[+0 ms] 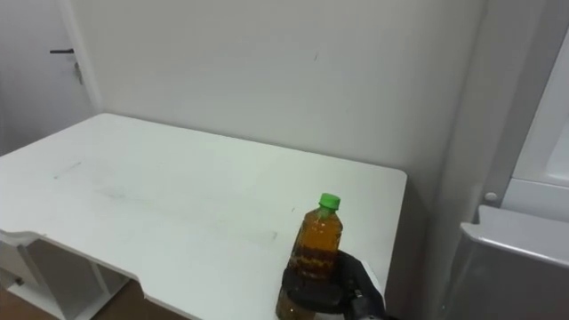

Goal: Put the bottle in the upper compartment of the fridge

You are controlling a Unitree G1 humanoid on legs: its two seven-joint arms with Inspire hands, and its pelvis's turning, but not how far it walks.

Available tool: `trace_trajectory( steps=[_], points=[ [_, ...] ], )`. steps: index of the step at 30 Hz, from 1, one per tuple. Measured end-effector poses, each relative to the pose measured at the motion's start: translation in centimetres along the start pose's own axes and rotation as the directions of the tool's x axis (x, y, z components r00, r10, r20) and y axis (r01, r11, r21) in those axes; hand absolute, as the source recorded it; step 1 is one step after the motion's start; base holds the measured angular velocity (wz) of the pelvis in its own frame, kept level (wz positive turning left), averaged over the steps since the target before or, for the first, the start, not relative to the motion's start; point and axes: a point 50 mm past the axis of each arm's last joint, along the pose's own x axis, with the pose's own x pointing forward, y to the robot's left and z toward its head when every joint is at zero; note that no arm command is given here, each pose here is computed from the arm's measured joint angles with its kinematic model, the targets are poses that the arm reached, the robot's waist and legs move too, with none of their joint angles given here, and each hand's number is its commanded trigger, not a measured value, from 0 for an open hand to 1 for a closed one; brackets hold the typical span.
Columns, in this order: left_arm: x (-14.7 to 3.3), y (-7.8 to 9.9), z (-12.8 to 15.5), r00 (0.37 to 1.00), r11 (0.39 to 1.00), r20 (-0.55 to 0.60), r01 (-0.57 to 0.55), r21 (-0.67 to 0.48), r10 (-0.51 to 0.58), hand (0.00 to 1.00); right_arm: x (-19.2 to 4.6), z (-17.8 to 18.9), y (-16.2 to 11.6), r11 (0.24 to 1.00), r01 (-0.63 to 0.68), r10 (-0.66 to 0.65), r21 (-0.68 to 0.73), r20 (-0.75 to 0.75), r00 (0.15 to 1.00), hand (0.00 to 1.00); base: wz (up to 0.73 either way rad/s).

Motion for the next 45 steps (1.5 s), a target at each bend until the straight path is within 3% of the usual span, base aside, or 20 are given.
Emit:
trace_trajectory(
  steps=[15,26,32,45],
  points=[
    [-0.2,0.1,0.7,0.998,0.998,0.060,0.036,-0.049,-0.033,0.00,-0.6,0.7,0.4,0.998,-0.060,0.060,-0.005,0.034,0.998,1.00,-0.02],
    [0.0,0.9,1.7,0.996,0.998,0.094,0.010,-0.067,-0.004,0.00,-2.0,6.5,2.2,0.979,-0.188,0.203,-0.082,0.267,0.942,1.00,-0.01],
    [0.1,1.4,2.5,0.994,0.997,0.110,-0.016,-0.078,0.024,0.00,-3.3,9.7,2.6,0.960,-0.206,0.266,-0.189,0.391,0.881,1.00,-0.11],
    [0.3,1.5,1.7,0.997,0.996,0.072,-0.018,-0.087,0.024,0.00,-5.8,14.2,2.2,0.955,-0.177,0.285,-0.239,0.566,0.773,1.00,-0.05]
  ],
)
